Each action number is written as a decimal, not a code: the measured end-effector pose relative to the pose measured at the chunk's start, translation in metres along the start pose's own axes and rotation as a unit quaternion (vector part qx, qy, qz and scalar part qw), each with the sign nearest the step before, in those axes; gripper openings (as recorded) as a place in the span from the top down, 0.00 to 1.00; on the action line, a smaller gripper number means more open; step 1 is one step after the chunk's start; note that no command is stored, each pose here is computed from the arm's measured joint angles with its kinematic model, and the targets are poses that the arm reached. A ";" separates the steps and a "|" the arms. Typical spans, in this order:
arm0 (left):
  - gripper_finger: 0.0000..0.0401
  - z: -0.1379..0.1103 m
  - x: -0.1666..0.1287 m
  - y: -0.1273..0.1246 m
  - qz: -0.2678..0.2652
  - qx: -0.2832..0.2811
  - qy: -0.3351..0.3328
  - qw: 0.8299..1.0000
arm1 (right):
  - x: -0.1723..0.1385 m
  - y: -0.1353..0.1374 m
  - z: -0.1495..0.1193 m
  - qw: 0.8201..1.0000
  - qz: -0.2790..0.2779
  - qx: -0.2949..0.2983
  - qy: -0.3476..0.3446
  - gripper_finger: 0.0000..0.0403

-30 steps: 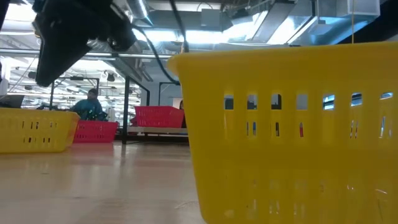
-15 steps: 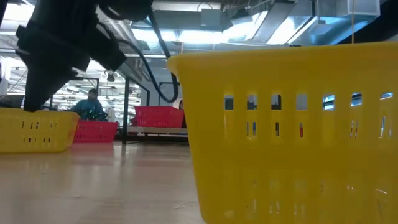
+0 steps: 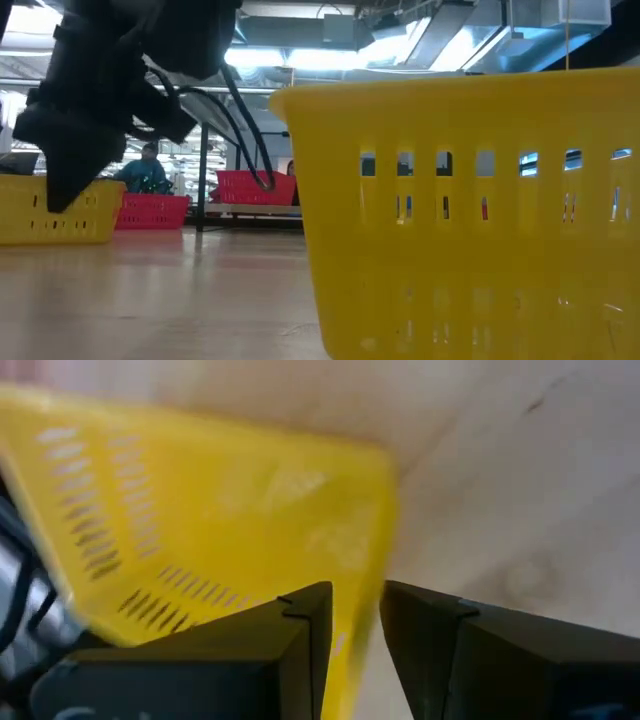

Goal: Stack baskets on shelf by color
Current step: Stack the top yellow bin on the yellow bin on the shelf, then stack the right red bin on the red bin on the shelf

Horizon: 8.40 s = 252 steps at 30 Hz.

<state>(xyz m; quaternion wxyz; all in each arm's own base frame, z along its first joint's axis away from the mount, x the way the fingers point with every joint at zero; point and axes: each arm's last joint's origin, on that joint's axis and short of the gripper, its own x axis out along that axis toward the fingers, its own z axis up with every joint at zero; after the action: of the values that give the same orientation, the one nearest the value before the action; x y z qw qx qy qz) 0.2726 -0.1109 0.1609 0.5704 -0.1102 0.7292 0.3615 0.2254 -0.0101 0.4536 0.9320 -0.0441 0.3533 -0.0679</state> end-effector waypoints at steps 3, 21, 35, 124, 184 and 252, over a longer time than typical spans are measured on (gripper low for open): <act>0.80 0.001 0.005 -0.004 -0.020 0.026 -0.005 0.999 | 0.000 0.000 0.001 1.000 0.000 0.001 -0.007 0.80; 1.00 0.018 -0.028 0.005 -0.050 0.127 0.002 0.991 | 0.000 0.000 0.005 1.000 -0.002 -0.001 -0.023 0.80; 1.00 0.025 -0.130 0.028 -0.132 0.154 -0.058 0.978 | 0.000 0.000 0.005 0.999 -0.004 -0.043 -0.024 0.80; 1.00 0.284 -0.095 0.165 -0.106 0.260 -0.303 0.911 | -0.025 -0.038 -0.010 0.983 -0.164 0.076 -0.015 0.80; 0.83 0.182 -0.206 0.185 -0.147 0.117 -0.427 0.885 | -0.034 -0.031 -0.052 0.962 -0.152 0.188 0.125 0.80; 0.83 0.130 -0.235 0.155 -0.220 0.086 -0.430 0.871 | 0.159 -0.095 -0.252 0.818 -0.195 0.426 0.334 0.80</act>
<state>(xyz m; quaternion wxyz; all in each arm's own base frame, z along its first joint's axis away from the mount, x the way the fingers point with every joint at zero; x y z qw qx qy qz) 0.3579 0.0253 0.4256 0.8997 -0.0517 0.3970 0.1740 0.1666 -0.1377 0.1741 0.6499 0.3150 0.5627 -0.4022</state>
